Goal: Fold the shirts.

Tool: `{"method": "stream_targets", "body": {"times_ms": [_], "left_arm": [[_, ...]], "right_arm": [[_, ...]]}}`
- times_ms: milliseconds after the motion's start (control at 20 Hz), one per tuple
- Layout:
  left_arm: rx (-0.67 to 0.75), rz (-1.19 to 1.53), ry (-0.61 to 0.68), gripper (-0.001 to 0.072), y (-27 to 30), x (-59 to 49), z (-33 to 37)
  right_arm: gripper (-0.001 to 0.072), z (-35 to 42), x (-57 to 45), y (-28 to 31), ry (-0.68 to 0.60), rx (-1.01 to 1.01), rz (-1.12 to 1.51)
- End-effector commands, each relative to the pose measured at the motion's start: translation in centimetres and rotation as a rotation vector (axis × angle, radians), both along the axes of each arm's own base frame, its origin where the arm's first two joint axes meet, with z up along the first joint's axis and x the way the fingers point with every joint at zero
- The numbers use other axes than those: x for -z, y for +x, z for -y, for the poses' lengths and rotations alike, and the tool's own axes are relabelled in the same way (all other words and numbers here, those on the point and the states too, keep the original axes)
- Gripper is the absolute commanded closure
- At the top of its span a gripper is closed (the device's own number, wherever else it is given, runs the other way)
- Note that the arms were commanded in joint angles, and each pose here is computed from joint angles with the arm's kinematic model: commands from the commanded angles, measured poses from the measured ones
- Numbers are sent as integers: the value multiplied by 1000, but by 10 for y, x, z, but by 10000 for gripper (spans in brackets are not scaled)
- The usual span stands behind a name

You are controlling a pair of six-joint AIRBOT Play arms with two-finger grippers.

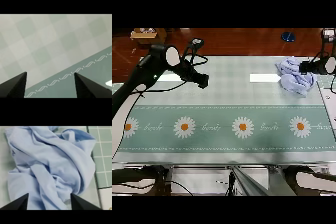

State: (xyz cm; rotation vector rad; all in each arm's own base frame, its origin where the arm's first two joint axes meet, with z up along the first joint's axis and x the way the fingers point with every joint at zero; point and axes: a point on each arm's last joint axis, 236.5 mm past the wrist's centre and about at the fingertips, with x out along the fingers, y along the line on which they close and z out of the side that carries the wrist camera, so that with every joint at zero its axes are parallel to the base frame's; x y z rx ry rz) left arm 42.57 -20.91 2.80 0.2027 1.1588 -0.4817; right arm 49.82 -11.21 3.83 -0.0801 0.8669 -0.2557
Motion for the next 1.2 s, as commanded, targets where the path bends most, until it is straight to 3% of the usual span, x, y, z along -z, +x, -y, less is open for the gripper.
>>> {"method": "stream_targets", "body": {"times_ms": [0,200,250,350,600,650,700,750,950,1150], "left_arm": [[0,-7,2,-13,-1,2,0],[7,-52,21,-13,-11,6,-4],[9,-64,26,-13,-14,7,-5],[13,-88,36,-13,-20,8,-7],[26,-110,46,-13,-28,-17,-10],[28,-75,32,26,-25,-35,-8],[29,-25,12,148,-21,-59,-6],[30,35,-12,188,-18,-87,-5],[31,336,-132,187,-31,-228,-11],[30,615,-244,187,-90,-350,-35]], "right_arm": [[129,25,52,4,40,59,-59],[140,20,122,-2,96,75,-185],[229,18,136,-4,109,78,-209],[692,17,146,-7,114,80,-231],[692,23,12,24,14,5,21],[692,23,-37,28,-9,-8,114],[693,20,-96,28,-23,-19,226],[693,14,-150,22,-32,-32,331],[693,-32,-350,-50,-21,-136,746],[693,-79,-433,-139,75,-220,940]]}}
